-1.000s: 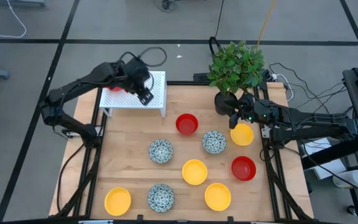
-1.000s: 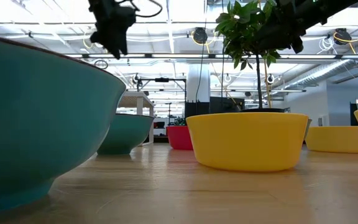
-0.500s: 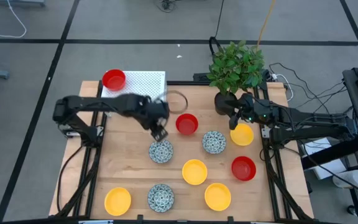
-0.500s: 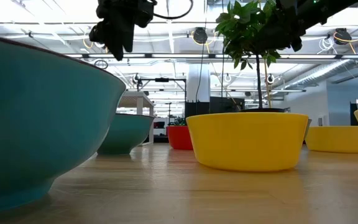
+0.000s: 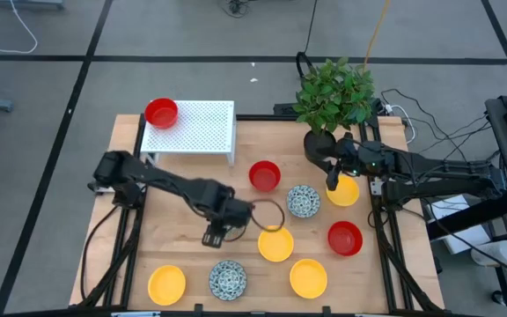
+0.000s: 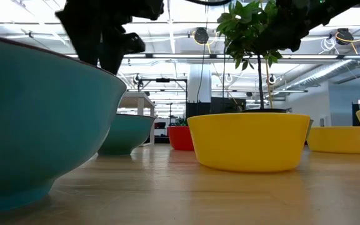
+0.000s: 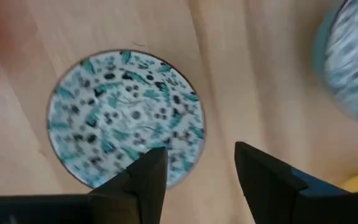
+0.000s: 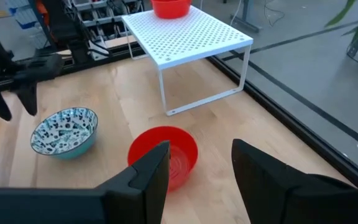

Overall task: Pick & Place Mini bowls
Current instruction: Put the blue bowl on the shelf

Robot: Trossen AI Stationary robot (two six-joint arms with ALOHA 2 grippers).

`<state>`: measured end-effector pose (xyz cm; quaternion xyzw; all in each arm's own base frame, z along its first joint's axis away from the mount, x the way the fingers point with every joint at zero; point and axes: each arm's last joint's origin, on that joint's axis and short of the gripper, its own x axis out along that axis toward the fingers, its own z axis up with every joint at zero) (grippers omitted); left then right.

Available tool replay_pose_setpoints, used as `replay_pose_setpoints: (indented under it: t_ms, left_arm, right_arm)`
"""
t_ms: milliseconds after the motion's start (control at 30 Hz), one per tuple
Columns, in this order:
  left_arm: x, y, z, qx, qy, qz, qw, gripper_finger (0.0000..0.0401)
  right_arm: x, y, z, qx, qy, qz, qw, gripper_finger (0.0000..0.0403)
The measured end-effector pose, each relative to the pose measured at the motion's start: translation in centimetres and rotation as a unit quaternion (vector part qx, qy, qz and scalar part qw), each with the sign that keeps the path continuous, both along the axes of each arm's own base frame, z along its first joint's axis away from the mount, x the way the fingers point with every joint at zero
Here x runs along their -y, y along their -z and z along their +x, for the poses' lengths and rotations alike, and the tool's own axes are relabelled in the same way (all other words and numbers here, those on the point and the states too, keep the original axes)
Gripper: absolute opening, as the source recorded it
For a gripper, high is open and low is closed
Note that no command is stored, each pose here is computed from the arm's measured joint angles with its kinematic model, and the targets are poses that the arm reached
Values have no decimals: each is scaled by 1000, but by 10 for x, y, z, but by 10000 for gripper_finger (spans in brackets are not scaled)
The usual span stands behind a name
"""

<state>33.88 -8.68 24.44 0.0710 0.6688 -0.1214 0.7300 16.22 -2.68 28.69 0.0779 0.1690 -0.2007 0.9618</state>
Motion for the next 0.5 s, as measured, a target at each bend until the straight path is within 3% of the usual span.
replay_pose_setpoints:
  t_ms: [167,500]
  left_arm:
    - [12,22,7,-20,47,31,998,191]
    - [15,55,16,-65,9,41,997,191]
  right_arm:
    - [0,0,0,0,0,0,1000,160]
    - [0,0,0,0,0,0,1000,160]
